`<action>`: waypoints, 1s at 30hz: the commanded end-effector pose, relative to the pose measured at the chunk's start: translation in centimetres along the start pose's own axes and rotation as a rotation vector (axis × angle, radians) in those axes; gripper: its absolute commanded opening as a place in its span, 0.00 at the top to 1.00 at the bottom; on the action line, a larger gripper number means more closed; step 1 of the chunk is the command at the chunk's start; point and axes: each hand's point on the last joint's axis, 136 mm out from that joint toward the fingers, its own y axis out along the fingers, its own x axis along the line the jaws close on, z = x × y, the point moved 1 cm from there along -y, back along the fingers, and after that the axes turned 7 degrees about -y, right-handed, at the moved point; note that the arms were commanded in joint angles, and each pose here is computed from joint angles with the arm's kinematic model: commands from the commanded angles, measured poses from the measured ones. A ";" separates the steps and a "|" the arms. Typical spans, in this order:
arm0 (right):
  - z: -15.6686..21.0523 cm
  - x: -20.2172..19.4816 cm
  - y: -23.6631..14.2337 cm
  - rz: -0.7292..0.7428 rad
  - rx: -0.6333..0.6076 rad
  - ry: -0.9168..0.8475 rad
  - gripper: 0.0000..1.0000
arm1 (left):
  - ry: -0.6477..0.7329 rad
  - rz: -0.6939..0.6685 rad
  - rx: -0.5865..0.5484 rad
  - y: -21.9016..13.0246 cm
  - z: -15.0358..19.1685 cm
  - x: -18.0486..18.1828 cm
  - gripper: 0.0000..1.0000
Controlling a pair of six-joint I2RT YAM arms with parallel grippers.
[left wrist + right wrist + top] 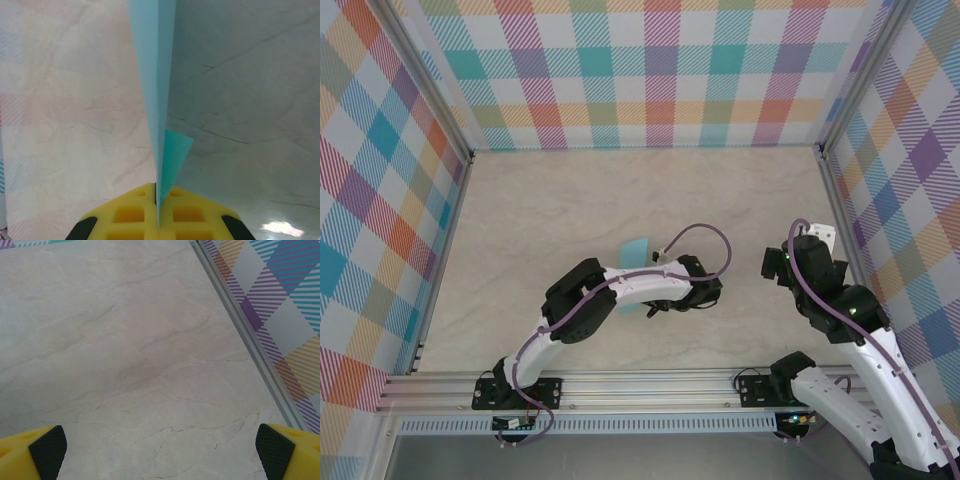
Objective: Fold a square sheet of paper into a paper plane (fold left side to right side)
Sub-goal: Turn over the paper at the center of the table.
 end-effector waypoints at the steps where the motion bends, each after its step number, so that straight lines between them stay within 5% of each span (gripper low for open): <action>1: -0.2 -0.8 -0.7 0.023 -0.010 -0.001 0.00 | 0.052 0.080 0.066 -0.1 1.0 -2.8 0.95; 6: -0.3 -1.1 -1.0 0.024 -0.006 -0.008 0.00 | 0.064 0.219 0.140 -0.9 1.2 -5.3 0.81; 11: -0.8 -1.3 -1.7 0.020 -0.013 0.004 0.00 | 0.024 0.396 0.133 -3.4 -0.8 -5.8 0.54; 16: -1.6 -1.1 -2.5 -0.019 -0.033 0.024 0.00 | -0.101 0.701 0.155 -6.1 -3.4 -5.1 0.32; 22: -2.2 4.6 -2.4 -0.322 -0.029 0.017 0.00 | -0.288 0.968 0.120 -7.3 -6.8 -0.1 0.19; 30: -1.0 15.8 -0.3 -0.794 0.157 0.042 0.00 | -0.530 1.177 0.178 -1.4 -7.0 5.1 0.14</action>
